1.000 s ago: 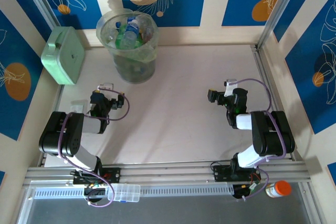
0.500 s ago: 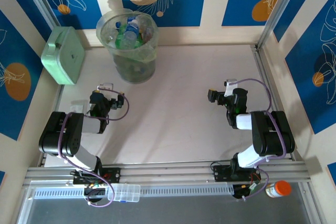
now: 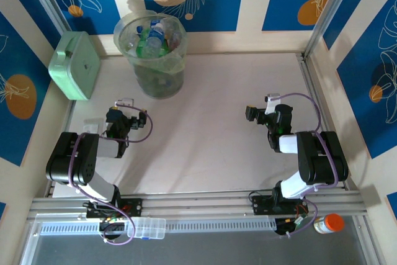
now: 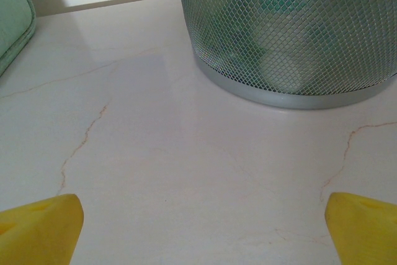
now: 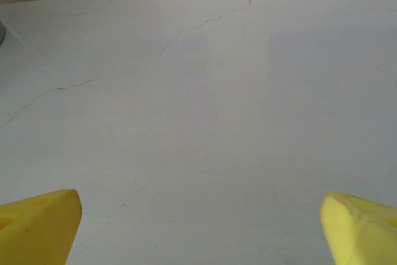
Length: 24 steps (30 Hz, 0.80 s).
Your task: Put the plastic bottles in the bin
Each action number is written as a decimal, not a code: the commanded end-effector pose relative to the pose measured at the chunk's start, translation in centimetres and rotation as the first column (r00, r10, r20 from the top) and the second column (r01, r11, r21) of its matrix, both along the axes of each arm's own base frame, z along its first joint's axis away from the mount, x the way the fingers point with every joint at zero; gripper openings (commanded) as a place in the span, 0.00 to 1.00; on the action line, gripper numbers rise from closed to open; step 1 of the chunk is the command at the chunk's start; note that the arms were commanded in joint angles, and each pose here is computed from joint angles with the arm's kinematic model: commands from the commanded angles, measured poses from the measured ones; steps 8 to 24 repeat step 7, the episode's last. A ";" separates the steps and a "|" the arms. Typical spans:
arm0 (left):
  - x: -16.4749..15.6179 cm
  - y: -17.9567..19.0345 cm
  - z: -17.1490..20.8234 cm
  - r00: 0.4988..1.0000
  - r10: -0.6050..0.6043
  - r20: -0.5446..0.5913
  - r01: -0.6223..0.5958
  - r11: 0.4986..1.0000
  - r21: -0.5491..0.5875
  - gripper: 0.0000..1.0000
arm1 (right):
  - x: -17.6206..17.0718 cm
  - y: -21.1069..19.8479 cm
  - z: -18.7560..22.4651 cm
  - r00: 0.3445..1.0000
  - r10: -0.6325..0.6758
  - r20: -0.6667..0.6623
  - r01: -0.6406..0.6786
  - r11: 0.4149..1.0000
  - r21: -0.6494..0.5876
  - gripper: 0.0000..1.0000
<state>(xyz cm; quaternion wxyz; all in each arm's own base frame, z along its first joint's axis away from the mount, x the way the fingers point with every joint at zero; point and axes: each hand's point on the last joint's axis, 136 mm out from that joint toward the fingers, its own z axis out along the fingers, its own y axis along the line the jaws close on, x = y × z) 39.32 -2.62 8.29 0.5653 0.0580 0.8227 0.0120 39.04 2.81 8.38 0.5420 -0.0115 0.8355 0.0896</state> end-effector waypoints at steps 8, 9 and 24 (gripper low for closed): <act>0.4 0.0 0.9 0.999 -0.007 0.032 0.007 1.000 -0.014 0.99 | 0.6 0.0 1.1 0.999 -0.003 0.034 0.003 1.000 -0.006 0.99; 0.4 0.0 0.9 0.999 -0.007 0.032 0.007 1.000 -0.014 0.99 | 0.6 0.0 1.1 0.999 -0.003 0.034 0.003 1.000 -0.006 0.99; 0.4 0.0 0.9 0.999 -0.007 0.032 0.007 1.000 -0.014 0.99 | 0.6 0.0 1.1 0.999 -0.003 0.034 0.003 1.000 -0.006 0.99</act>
